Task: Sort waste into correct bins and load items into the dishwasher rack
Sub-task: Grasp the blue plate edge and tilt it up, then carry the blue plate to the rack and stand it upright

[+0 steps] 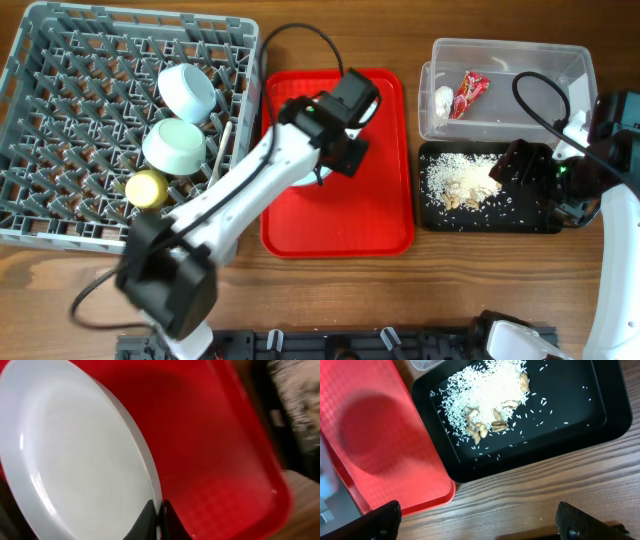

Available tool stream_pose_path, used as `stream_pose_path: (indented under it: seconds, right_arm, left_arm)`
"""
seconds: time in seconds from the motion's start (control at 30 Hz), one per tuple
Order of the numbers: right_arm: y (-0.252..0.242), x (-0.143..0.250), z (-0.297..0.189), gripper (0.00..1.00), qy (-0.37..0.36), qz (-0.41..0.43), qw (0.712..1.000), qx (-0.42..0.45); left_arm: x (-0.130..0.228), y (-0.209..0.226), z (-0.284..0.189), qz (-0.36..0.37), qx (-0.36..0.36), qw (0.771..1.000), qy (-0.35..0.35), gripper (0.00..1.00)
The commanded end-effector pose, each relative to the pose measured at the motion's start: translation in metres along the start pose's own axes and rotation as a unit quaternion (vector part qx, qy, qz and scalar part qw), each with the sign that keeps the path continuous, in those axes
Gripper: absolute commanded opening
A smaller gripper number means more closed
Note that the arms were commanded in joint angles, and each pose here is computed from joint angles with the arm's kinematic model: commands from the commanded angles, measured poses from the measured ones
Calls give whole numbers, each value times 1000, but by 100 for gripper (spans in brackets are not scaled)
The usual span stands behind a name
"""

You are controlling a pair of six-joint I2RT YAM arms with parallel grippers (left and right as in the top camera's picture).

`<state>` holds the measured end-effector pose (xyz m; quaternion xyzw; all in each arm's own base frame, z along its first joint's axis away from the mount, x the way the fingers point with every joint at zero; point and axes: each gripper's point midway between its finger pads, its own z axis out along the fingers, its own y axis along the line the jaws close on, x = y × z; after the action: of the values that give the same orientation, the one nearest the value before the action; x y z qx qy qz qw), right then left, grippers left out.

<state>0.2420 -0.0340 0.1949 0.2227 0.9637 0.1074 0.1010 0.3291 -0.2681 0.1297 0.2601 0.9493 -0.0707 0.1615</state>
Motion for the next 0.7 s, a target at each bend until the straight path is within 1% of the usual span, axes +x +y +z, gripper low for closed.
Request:
stream_pose_path:
  seconds: [0.0, 0.17, 0.3, 0.67]
  right_arm:
    - [4, -4, -10, 100, -18, -13, 1000, -7]
    - [4, -4, -10, 100, -18, -13, 1000, -7]
    - [4, -4, -10, 100, -18, -13, 1000, -7]
    - [4, -4, -10, 100, -18, -13, 1000, -7]
  left_arm:
    - [-22, 13, -57, -22, 11, 997, -76, 4]
    - [-37, 44, -109, -63, 39, 986, -148, 4]
    - [-46, 77, -138, -106, 83, 971, -197, 4]
    - [-43, 137, -154, -191, 236, 927, -219, 4]
